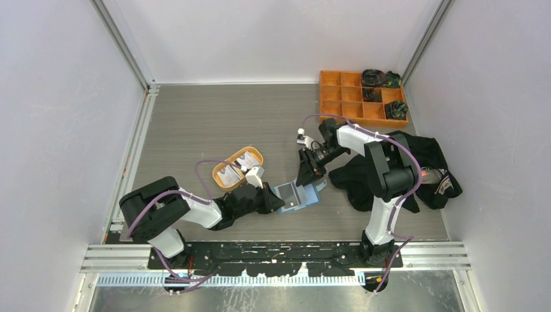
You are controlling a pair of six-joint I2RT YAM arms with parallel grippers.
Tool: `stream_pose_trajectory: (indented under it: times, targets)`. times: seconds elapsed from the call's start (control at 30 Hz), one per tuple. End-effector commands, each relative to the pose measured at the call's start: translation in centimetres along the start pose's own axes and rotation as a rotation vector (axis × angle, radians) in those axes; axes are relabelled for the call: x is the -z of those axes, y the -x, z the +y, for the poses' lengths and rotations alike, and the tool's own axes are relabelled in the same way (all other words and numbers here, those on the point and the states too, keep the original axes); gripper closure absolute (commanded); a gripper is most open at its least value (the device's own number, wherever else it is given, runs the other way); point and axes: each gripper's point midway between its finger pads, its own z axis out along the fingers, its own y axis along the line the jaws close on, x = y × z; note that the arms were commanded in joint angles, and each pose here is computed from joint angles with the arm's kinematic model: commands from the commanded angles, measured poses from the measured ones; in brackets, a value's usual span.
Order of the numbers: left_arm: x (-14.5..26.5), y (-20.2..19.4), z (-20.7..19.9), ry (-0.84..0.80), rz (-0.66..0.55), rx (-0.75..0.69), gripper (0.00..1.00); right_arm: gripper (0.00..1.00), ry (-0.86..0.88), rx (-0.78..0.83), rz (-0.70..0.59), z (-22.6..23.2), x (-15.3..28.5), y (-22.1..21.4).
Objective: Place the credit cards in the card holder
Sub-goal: Turn over the card holder at the center of the board.
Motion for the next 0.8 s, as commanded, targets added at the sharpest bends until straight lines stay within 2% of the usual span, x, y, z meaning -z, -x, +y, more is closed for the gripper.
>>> stream_pose_trajectory:
  times: [0.0, 0.47, 0.77]
  targets:
    - [0.1, 0.0, 0.4, 0.025, 0.000, -0.020, 0.85, 0.60, 0.053, 0.060, -0.012, 2.0, -0.3, 0.6]
    - [1.7, 1.2, 0.7, 0.047, -0.055, -0.029, 0.82, 0.58, 0.113, 0.139, 0.040, 3.6, -2.4, 0.1]
    - [2.6, 1.8, 1.2, 0.071, -0.082, -0.040, 0.83, 0.57, 0.082, 0.143, 0.104, 2.6, -4.2, -0.6]
